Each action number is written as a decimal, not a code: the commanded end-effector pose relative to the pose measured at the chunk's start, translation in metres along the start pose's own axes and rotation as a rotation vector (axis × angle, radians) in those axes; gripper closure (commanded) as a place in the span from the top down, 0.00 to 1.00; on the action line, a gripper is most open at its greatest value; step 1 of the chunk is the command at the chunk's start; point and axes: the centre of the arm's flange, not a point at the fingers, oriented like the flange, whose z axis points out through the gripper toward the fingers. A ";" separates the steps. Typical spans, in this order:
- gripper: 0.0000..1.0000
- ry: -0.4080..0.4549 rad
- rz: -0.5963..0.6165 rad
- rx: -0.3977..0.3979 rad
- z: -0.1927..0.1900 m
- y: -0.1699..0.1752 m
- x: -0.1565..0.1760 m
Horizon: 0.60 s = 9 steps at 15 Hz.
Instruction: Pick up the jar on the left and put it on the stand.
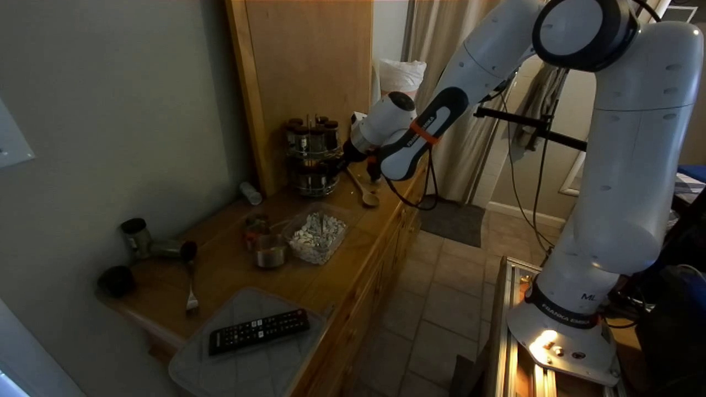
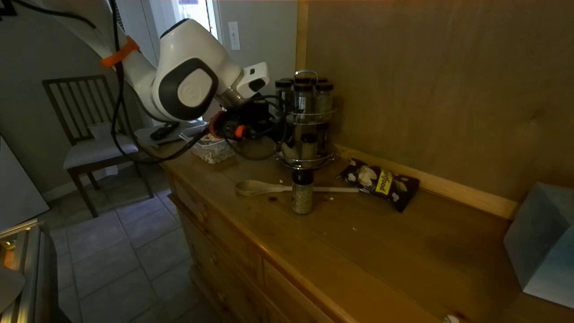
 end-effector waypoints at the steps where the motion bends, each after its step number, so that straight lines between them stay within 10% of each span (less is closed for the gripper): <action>1: 0.24 -0.046 0.061 0.008 0.001 0.011 0.012; 6: 0.24 -0.081 0.107 0.012 0.003 0.015 0.017; 8: 0.74 -0.093 0.126 0.014 0.003 0.017 0.018; 9: 0.75 -0.099 0.134 0.014 0.003 0.017 0.019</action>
